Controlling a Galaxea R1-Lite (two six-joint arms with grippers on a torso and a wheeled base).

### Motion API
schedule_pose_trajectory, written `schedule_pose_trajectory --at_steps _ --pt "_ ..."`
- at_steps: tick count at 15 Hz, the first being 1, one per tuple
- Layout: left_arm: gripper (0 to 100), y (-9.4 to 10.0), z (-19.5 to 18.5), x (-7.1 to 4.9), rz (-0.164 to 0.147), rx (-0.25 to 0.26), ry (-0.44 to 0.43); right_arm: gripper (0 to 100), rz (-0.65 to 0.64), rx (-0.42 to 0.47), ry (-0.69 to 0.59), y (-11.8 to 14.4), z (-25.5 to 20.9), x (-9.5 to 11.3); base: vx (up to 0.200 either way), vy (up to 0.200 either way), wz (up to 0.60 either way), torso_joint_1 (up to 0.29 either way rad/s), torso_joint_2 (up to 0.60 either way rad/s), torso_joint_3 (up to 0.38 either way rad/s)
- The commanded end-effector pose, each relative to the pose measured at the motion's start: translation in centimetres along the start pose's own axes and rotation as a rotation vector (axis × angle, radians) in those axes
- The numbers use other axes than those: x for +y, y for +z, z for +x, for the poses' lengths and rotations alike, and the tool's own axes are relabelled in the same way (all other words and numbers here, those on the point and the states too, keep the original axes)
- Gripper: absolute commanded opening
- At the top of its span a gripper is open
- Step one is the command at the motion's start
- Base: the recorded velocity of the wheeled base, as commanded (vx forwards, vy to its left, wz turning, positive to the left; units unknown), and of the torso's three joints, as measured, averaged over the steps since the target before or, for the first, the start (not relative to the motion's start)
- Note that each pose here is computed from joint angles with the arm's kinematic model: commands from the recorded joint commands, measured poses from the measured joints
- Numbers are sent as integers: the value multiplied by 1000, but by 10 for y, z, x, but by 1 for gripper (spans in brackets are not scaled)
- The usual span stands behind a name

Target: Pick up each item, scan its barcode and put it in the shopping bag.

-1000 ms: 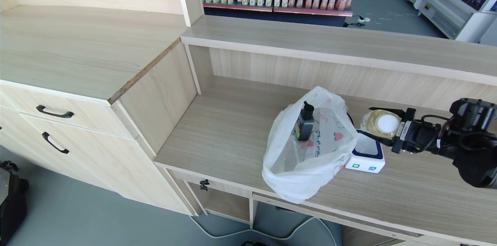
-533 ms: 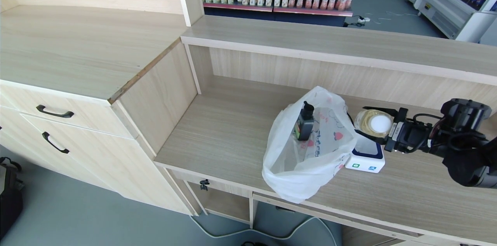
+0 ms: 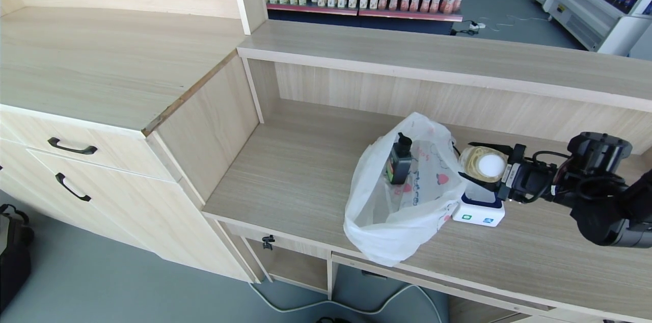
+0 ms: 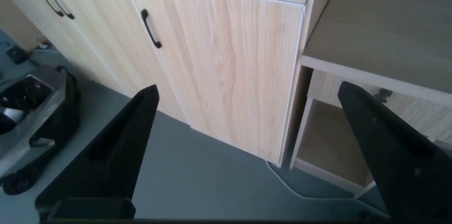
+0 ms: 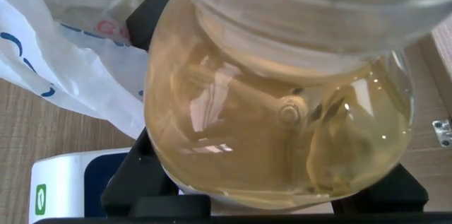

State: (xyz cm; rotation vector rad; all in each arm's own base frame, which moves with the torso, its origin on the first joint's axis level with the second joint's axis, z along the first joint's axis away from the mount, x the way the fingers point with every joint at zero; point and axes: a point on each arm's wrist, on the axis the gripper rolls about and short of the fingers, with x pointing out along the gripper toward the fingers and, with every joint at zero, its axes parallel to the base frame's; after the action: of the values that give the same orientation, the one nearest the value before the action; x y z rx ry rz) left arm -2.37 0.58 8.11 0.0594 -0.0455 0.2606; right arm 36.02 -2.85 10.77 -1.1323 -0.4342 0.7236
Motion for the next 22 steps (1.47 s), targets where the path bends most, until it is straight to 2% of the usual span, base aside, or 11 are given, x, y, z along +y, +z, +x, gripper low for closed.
schedule_pose_trajectory --at_steps 1,10,12,15,16,17,19,22 --pt "100 0 0 0 -1 -1 -1 0 4 -1 3 -1 1 2 0 0 0 0 0 0" --pt "100 0 0 0 0 -1 0 0 10 -1 -6 5 -3 -3 0 0 0 0 0 0" --pt "100 0 0 0 -1 -1 0 0 -5 -4 -44 19 -12 -23 0 0 0 0 0 0" --pt "100 0 0 0 -1 -1 0 0 124 82 -157 51 -58 -63 0 0 0 0 0 0" --pt "100 0 0 0 0 -1 0 0 187 180 -233 71 -86 -80 0 0 0 0 0 0" --pt "100 0 0 0 -1 -1 0 0 219 224 -262 81 -98 -87 0 0 0 0 0 0" --pt "100 0 0 0 0 -1 0 0 373 277 -279 106 -116 -93 0 0 0 0 0 0" --pt "100 0 0 0 0 -1 0 0 427 310 -280 117 -119 -91 0 0 600 2 1 4"
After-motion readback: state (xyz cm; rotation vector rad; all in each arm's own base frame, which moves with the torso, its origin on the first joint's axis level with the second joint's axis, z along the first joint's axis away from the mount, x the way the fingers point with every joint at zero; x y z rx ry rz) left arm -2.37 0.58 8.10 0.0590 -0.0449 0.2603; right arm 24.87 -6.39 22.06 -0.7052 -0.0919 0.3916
